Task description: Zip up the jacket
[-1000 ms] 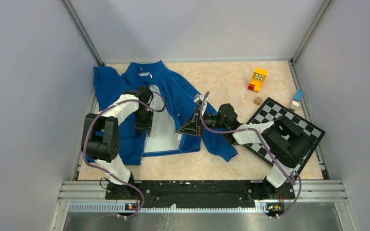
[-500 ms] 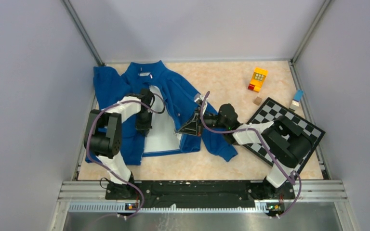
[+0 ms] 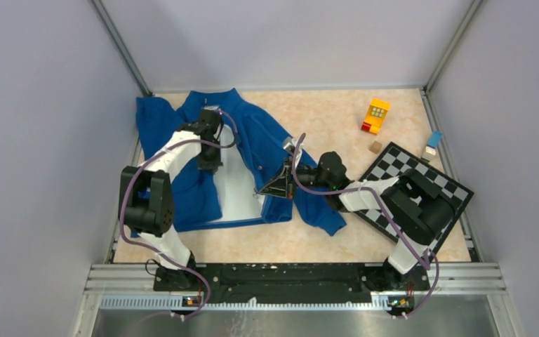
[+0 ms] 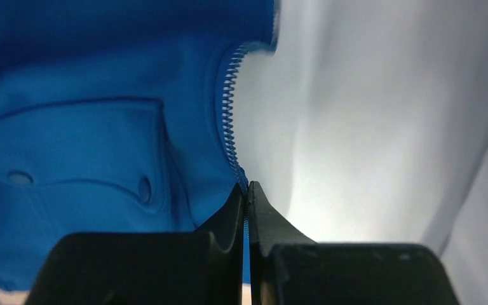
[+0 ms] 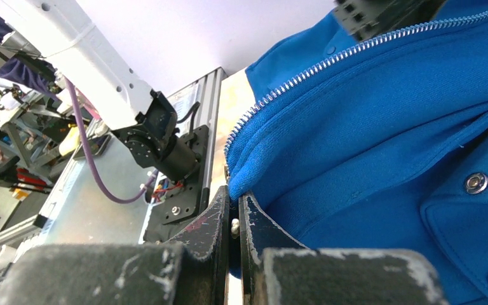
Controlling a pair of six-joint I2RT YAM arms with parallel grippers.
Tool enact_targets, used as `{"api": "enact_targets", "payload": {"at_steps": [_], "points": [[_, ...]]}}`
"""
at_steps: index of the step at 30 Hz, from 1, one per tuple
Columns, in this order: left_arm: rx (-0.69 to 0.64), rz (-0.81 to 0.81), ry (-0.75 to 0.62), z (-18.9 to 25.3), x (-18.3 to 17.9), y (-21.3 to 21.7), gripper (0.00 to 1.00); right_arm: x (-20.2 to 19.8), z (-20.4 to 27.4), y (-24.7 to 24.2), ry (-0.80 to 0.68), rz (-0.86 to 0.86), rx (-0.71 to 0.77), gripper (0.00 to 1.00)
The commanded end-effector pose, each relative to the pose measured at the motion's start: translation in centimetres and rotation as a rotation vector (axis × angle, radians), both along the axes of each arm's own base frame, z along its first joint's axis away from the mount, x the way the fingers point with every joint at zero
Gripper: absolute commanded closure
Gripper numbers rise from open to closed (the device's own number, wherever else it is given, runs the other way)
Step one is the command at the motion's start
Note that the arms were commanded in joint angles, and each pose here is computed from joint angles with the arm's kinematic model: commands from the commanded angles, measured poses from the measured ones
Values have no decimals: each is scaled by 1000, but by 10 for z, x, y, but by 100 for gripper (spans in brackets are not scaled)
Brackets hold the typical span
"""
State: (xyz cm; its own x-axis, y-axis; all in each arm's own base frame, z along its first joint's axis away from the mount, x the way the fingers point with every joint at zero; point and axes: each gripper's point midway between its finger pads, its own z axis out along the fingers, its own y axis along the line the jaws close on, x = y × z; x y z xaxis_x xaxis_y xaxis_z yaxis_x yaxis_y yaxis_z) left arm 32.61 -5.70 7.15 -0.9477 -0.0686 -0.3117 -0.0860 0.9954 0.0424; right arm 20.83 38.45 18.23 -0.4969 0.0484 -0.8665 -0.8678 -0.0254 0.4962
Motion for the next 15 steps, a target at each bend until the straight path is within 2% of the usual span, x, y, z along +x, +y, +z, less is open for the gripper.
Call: {"api": "enact_targets", "payload": {"at_steps": [1,4,7,11,15], "points": [[-42,53,-119,1,63,-16,100,-2,24,-2,-77,4,57,100],[-23,65,-106,-13,86,-17,100,-2,23,-2,-75,3,53,100],[7,50,-78,-20,94,-15,98,-2,22,-2,-72,6,53,100],[8,38,-93,-6,80,-11,57,-1,23,-2,-78,3,49,100],[-47,37,-110,13,43,-12,43,-2,23,-1,-75,8,52,100]]}}
